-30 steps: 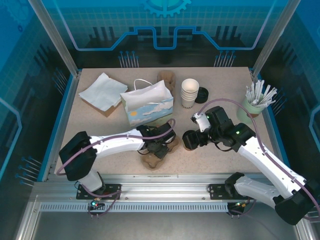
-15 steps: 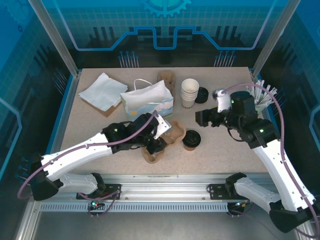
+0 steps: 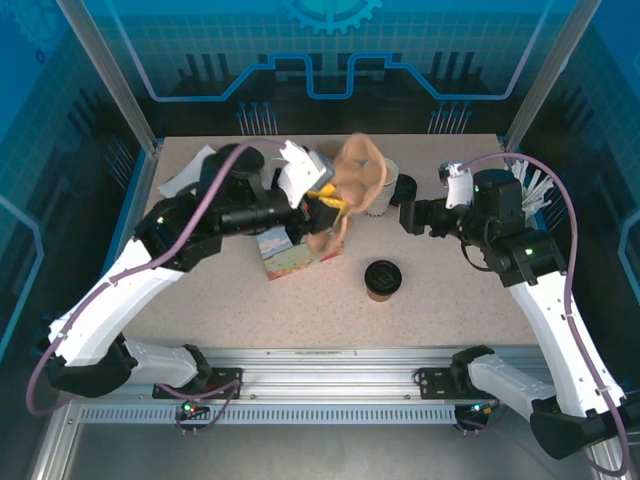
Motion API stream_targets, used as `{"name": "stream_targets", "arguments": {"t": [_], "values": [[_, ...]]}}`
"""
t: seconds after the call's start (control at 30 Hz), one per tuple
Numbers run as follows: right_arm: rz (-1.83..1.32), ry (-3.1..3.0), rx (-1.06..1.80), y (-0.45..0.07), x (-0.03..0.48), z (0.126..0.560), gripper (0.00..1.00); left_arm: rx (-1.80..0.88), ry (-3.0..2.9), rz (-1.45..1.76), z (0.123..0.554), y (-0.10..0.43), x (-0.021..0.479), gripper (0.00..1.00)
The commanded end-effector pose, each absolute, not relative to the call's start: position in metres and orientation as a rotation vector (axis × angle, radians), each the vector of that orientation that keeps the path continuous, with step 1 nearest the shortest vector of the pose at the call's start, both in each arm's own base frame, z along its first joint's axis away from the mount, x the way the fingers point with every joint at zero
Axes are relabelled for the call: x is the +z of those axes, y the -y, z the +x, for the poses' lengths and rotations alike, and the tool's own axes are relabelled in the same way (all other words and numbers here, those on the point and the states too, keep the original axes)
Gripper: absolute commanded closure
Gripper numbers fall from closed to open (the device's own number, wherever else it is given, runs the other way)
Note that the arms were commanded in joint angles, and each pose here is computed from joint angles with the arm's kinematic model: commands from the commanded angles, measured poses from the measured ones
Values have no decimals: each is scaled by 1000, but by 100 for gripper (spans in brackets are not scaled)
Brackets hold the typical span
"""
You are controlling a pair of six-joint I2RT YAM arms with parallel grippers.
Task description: Pack the takeout coffee
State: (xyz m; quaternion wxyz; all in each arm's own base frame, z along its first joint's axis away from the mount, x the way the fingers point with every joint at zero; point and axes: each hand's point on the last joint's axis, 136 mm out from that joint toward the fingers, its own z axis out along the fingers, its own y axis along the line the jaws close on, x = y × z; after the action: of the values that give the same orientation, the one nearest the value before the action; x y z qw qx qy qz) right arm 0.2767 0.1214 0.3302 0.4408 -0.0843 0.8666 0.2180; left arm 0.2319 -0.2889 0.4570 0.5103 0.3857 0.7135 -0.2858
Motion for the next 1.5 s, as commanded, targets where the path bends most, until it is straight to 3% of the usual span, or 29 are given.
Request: {"name": "stream_targets", "arguments": {"t": [0.0,0.17,0.33,0.6,0.9,1.27,1.47], "values": [[-239,-2111,615,-131,342,280,13,-606,-1684,903,252,265,474,68],[-318,-2096,727,-157,348,287,14,-467,-1648,865,279,226,487,69],[-384,-2086,794,-191,353,308,15,-334,-1686,894,303,197,466,69],[-471,-2130,918,-250,339,355,23,-343,-1738,965,313,182,436,69],[-550,-2226,934,-286,305,376,37,-413,-1758,1026,306,187,423,70],[-552,-2267,888,-289,287,381,66,-406,-1727,1131,314,195,407,71],[-550,-2277,876,-288,284,381,75,-396,-1733,1190,322,199,393,71]]}}
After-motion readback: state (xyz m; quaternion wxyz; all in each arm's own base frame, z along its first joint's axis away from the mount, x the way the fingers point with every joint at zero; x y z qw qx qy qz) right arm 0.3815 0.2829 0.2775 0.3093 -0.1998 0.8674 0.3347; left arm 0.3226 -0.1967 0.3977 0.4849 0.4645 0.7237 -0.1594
